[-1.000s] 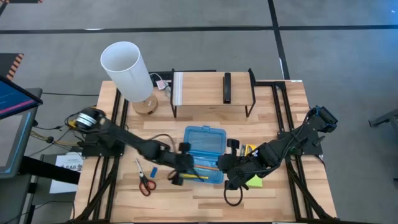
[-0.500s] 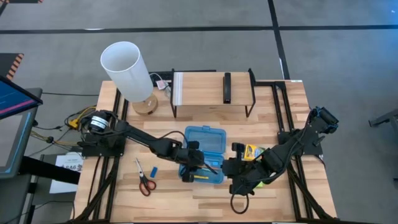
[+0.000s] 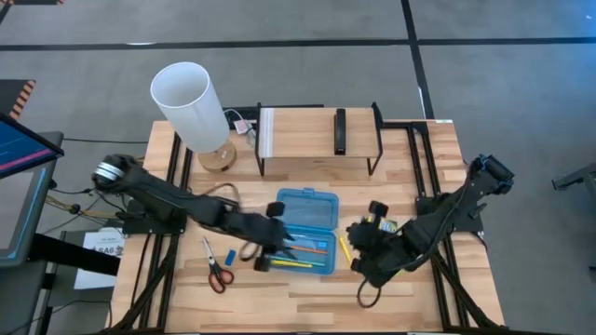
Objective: Pack school essentials
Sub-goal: Put the green sticky notes pack into the blue supply box
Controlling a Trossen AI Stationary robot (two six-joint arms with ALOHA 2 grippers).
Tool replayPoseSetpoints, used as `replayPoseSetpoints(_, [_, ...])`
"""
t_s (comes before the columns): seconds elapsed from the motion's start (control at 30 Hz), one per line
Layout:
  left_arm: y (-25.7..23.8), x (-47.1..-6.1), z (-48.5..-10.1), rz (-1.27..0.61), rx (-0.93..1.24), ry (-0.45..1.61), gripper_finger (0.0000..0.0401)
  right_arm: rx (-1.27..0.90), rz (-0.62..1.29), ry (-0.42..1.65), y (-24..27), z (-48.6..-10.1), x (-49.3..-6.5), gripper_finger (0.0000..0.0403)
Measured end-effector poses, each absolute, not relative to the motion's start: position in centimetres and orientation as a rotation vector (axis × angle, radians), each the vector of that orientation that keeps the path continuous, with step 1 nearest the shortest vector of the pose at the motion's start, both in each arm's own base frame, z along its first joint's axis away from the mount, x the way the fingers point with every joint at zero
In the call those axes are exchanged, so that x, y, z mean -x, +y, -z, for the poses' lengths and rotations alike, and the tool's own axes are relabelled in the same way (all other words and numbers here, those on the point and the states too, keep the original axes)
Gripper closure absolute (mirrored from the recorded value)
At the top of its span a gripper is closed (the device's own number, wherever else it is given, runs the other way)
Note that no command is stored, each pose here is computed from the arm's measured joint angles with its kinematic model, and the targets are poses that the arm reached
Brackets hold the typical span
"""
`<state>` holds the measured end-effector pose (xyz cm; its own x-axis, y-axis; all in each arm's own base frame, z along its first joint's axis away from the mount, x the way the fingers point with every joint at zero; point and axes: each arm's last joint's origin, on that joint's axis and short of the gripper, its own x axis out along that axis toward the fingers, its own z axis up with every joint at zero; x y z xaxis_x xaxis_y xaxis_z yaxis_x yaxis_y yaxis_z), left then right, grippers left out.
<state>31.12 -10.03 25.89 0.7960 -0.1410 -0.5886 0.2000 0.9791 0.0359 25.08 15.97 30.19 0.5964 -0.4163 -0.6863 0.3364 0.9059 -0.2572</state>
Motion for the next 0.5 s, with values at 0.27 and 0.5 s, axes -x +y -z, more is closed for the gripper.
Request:
replayPoseSetpoints(0.27, [-7.9, -23.5, -26.5, 0.189, -0.007, 0.291, 0.0344, -0.135, 0.366, 0.819, 13.6, -26.3, -22.0, 0.0369])
replayPoseSetpoints(0.5, [-6.4, -18.8, -24.1, 0.204, 0.088, 0.056, 0.0351, -0.413, 0.287, 1.028, 12.0, -22.2, -21.4, 0.0366])
